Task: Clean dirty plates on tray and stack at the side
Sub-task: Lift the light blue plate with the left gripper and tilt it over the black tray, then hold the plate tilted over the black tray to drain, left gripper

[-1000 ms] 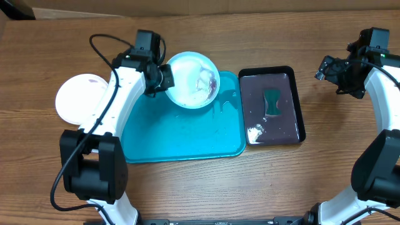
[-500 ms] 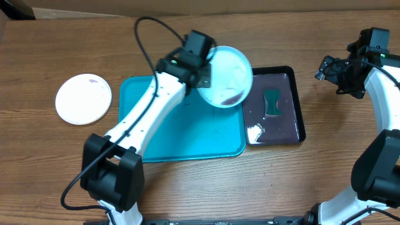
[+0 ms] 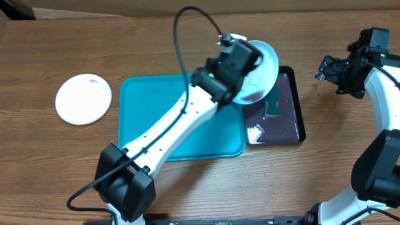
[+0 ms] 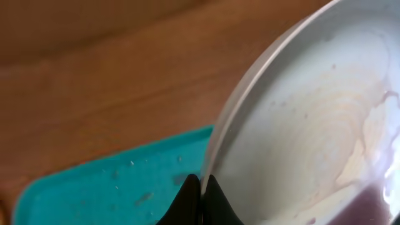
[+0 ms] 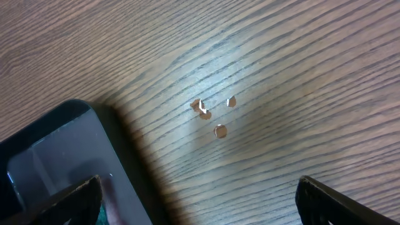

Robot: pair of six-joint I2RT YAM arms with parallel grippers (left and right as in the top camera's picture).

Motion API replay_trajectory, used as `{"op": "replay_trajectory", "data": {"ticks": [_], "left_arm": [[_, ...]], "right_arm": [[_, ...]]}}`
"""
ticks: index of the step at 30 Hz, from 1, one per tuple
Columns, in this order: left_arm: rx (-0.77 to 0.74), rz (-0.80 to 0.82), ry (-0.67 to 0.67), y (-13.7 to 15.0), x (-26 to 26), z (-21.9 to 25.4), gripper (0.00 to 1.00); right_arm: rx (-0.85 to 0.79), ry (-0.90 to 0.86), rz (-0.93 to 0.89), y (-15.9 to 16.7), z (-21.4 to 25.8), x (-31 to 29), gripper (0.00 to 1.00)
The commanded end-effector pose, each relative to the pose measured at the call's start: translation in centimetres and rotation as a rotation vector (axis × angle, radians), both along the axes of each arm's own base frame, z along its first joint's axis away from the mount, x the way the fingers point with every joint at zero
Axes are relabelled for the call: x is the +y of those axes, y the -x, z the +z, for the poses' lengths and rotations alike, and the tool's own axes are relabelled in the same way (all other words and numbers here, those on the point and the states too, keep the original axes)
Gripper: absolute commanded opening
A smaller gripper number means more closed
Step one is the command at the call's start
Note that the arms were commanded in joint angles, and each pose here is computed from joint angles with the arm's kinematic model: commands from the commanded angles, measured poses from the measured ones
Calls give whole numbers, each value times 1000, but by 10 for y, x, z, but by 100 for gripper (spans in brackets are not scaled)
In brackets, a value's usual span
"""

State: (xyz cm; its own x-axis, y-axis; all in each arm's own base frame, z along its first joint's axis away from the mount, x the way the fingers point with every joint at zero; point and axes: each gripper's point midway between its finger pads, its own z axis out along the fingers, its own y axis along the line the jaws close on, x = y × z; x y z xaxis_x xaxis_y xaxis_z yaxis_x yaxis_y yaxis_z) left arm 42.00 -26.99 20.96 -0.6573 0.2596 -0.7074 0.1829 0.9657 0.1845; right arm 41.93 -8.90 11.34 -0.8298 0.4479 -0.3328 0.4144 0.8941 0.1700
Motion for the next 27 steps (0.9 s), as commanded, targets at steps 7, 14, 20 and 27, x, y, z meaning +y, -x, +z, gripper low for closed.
{"op": "replay_trajectory", "data": {"ticks": [7,14,20,27], "left_arm": [[-327,-8,-335,25,-31,68,4],[-448,-21,-476,51,-50,96,4],[-515,24,-587,65,-50,116,4],[-556,76,-584,72,-51,128,4]], "right_arm": [[-39,0,-10,-3,14,-1,100],[-39,0,-10,-3,14,-1,100],[-39,0,-10,-3,14,-1,100],[-39,0,-10,-3,14,-1,100]]}}
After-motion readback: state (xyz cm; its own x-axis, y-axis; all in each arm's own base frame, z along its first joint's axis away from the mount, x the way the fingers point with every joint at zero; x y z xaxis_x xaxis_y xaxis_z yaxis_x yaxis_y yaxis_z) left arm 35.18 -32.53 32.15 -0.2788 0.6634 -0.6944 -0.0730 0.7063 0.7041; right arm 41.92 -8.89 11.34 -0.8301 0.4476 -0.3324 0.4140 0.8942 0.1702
